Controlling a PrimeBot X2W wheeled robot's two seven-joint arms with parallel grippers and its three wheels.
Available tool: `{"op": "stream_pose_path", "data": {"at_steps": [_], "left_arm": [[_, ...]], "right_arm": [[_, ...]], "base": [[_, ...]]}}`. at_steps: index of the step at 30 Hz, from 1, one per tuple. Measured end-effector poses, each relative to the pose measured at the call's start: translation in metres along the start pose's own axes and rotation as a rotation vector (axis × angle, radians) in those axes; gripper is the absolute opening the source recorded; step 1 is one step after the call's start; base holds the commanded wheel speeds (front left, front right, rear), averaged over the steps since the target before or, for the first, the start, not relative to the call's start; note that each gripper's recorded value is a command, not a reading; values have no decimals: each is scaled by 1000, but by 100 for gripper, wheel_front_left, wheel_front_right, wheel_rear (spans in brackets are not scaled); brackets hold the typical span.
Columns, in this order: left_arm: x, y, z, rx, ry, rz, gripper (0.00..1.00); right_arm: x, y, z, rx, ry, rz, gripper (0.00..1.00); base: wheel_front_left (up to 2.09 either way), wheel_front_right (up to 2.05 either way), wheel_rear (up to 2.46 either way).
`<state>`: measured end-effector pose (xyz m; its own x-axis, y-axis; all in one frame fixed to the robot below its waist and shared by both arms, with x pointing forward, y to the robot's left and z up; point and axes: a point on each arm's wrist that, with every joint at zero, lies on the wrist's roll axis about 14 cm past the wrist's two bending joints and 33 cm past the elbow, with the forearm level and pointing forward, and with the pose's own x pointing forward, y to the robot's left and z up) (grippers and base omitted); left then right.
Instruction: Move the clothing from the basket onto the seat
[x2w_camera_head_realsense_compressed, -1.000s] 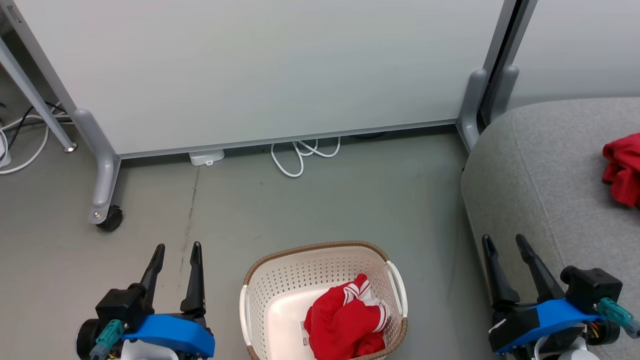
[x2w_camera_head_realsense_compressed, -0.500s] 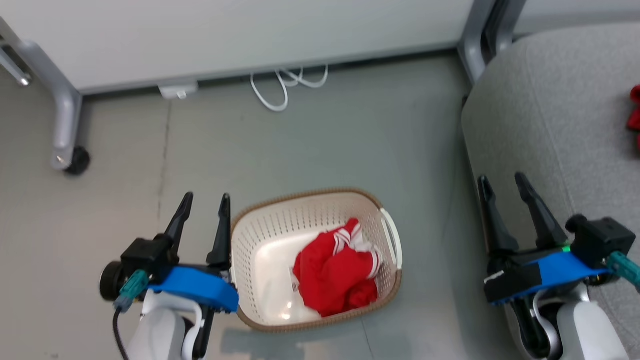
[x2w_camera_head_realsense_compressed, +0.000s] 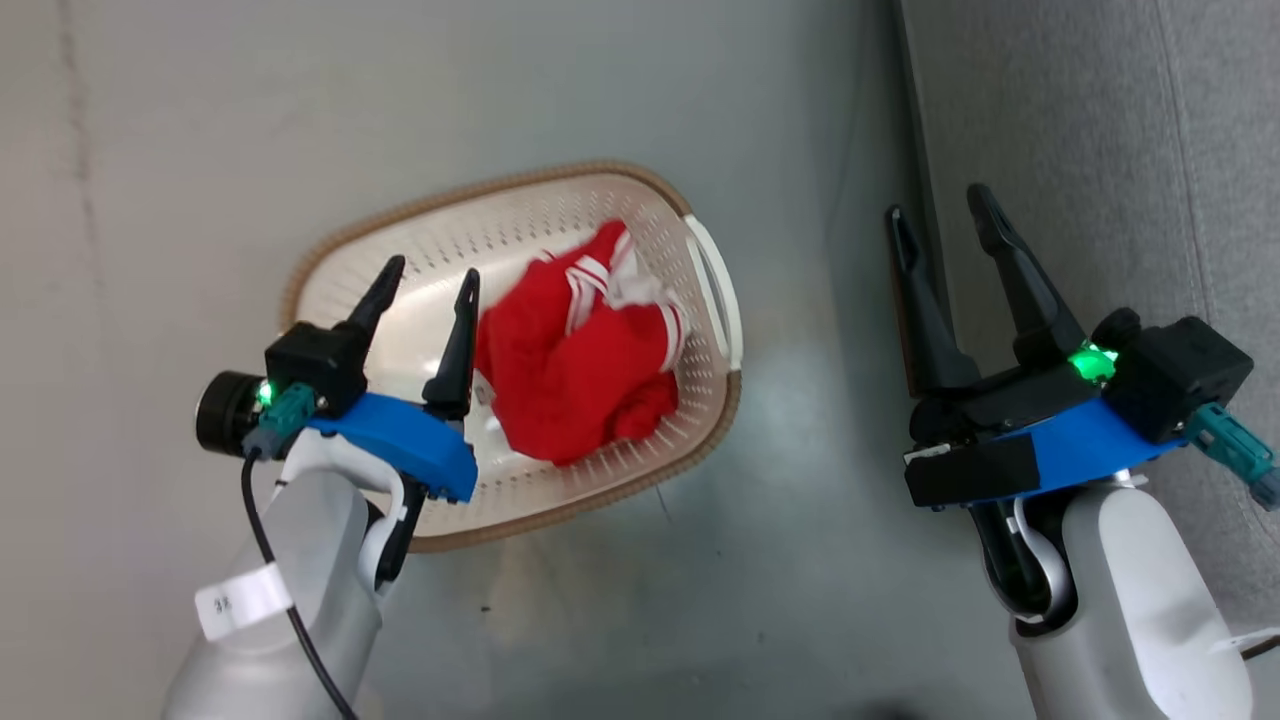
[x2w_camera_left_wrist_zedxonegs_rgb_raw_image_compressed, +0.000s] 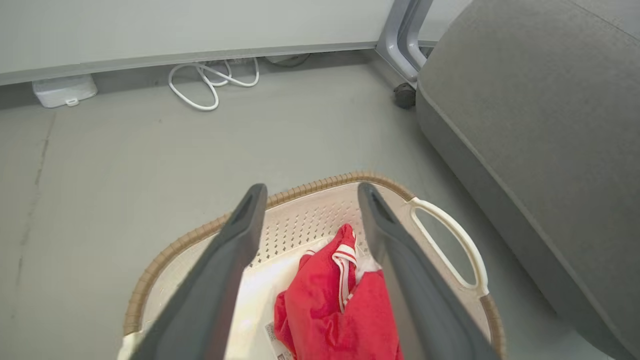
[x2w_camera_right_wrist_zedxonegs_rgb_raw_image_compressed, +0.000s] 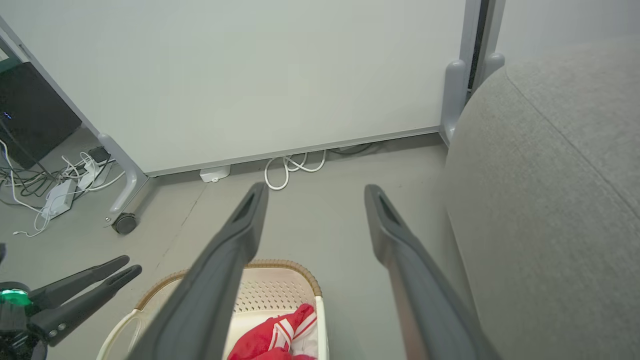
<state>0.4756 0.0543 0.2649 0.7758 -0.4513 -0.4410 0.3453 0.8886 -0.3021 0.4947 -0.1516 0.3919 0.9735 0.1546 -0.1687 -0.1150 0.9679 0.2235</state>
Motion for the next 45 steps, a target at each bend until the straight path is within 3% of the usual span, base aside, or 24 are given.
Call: {"op": "stream_pose_path", "data": {"at_steps": [14,28,40,41,42,43,45], "left_arm": [[58,-8,-126,-79,314,-84,100],[71,-43,-179,-124,444,-206,100],[65,-50,-198,-121,570,-222,100],[65,-50,-199,-120,574,-223,48],[65,-50,-199,-121,577,-223,13],[65,-50,-199,-121,577,-223,0],[63,-51,-201,-120,587,-226,0]], "right_arm": [[-2,-33,-76,17,143,-68,100],[-6,-48,-108,39,197,-103,100],[-17,-52,-109,48,204,-127,100],[-17,-52,-109,48,204,-129,100],[-18,-52,-109,49,205,-131,100],[-18,-52,-109,49,205,-131,100],[-18,-53,-109,51,202,-134,100]], "base": [[0,0,0],[0,0,0],[0,0,0],[0,0,0],[0,0,0],[0,0,0],[0,0,0]]}}
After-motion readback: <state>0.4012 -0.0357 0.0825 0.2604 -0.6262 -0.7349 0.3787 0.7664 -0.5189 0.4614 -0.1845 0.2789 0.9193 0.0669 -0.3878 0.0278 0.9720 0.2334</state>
